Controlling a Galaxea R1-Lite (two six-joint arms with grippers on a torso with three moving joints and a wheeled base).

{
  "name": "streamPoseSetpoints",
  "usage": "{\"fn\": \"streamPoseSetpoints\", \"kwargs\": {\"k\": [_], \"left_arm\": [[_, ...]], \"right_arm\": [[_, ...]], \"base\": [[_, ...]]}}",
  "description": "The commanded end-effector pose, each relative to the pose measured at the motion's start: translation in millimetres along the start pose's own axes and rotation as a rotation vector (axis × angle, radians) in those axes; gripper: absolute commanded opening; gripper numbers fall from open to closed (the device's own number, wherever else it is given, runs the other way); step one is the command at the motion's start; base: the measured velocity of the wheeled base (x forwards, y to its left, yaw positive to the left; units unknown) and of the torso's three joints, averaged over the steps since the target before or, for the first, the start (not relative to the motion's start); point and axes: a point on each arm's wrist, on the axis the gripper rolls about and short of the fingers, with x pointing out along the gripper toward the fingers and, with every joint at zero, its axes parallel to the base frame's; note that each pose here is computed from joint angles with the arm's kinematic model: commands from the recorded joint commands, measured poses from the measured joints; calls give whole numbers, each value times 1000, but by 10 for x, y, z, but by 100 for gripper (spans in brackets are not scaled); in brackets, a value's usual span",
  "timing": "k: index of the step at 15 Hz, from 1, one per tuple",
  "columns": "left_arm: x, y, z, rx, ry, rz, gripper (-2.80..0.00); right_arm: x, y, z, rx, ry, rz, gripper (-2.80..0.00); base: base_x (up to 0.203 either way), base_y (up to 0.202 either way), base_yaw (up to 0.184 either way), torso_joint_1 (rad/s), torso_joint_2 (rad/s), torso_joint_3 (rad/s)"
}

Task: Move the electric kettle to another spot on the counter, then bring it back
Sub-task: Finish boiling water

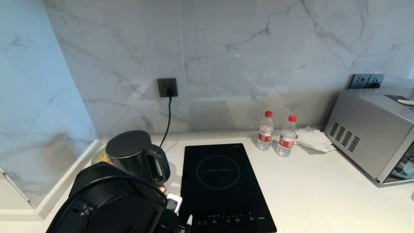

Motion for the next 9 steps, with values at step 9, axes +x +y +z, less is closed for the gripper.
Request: {"fn": "streamPoseSetpoints", "kwargs": {"k": [9], "left_arm": [[320,-102,456,-234,-191,-13,0]], "right_arm": [[0,0,0,0,0,0,-280]], "base": [[0,0,0,0,0,0]]}}
